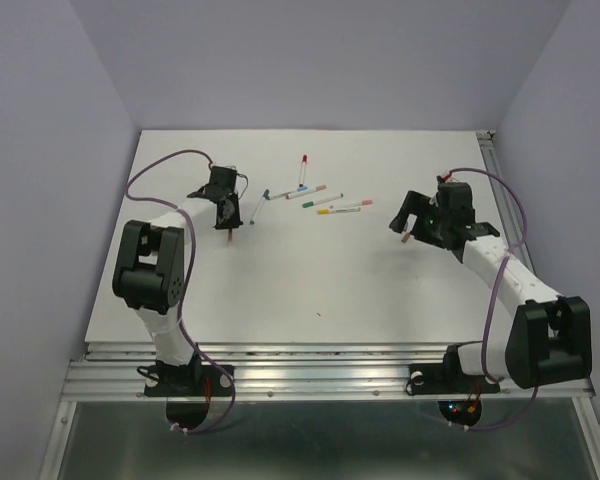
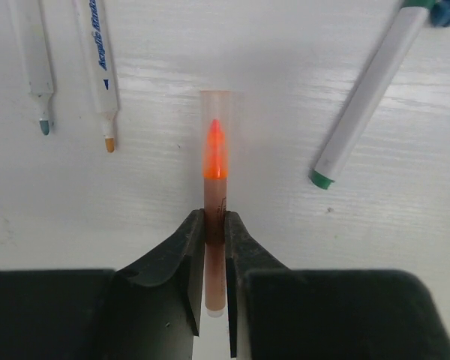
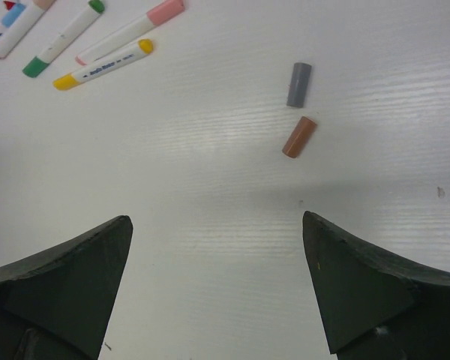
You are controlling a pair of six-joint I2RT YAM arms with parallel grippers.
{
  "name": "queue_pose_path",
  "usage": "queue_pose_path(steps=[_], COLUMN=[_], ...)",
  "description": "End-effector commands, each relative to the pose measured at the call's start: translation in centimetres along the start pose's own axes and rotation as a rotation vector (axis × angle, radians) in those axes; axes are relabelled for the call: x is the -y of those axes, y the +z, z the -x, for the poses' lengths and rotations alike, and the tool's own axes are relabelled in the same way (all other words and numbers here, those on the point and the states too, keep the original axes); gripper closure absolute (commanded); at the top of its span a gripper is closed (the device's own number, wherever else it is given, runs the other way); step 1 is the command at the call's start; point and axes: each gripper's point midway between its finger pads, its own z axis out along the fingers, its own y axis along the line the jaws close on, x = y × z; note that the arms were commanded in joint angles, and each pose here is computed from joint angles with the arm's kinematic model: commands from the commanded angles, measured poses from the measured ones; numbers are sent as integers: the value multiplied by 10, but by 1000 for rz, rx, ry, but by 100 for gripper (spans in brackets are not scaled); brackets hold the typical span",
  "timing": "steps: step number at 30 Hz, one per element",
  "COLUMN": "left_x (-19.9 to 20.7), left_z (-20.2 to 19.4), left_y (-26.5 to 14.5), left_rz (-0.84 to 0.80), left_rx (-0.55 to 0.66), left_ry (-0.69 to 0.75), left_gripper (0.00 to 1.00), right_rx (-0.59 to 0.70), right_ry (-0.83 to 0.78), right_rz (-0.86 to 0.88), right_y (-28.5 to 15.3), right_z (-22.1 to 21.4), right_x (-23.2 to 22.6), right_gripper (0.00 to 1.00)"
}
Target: Open the pen caps
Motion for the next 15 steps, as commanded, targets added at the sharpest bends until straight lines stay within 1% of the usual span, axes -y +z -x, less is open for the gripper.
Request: queue_pose_path(steps=[1,2,3,4,5,6,7,8,9,11,12,13,14,15], left_x=[9,20,33,44,64,76,100,110,133,152,160,169,184,191], left_z=[42,43,48,48,43,49,39,37,26,14,10,12,-7,-12], left_y=[-63,-74,-92,-102,-115,-136,-147,-160,-173,-188,-199,-212,-221,-228], left_rz=[-100,-169,-249,-315,-432,-504,-595,-639,-717,-791,-832,-875,-941,-968], left_rx=[184,201,263,291,292,353,368,388,388,392,419,443,424,427], left_ry=[-59,-64,-76,-64,-41,-21,22,49,94,132,142,148,178,186], left_gripper=[100,100,100,100,100,100,100,100,100,100,100,100,100,100], right_rx=[89,125,135,146,152,156,177,163,159,173,159,174,183,183], right_ry=[-42,-50,-58,-66,-77,-95,-114,-129,-113,-119,-104,-98,-118,-121], right_rz=[199,252,332,378,425,514,566,628,662,733,771,782,819,828], right_y=[-17,-22,-35,-41,-47,-60,-66,-74,-80,-89,-95,-97,-104,-106], right_z=[11,17,14,14,14,14,16,11,10,9,5,8,5,3], right_x=[-32,-41,-55,-62,-70,-85,-92,-101,-107,-118,-127,-129,-142,-148], right_gripper=[0,0,0,0,0,0,0,0,0,0,0,0,0,0])
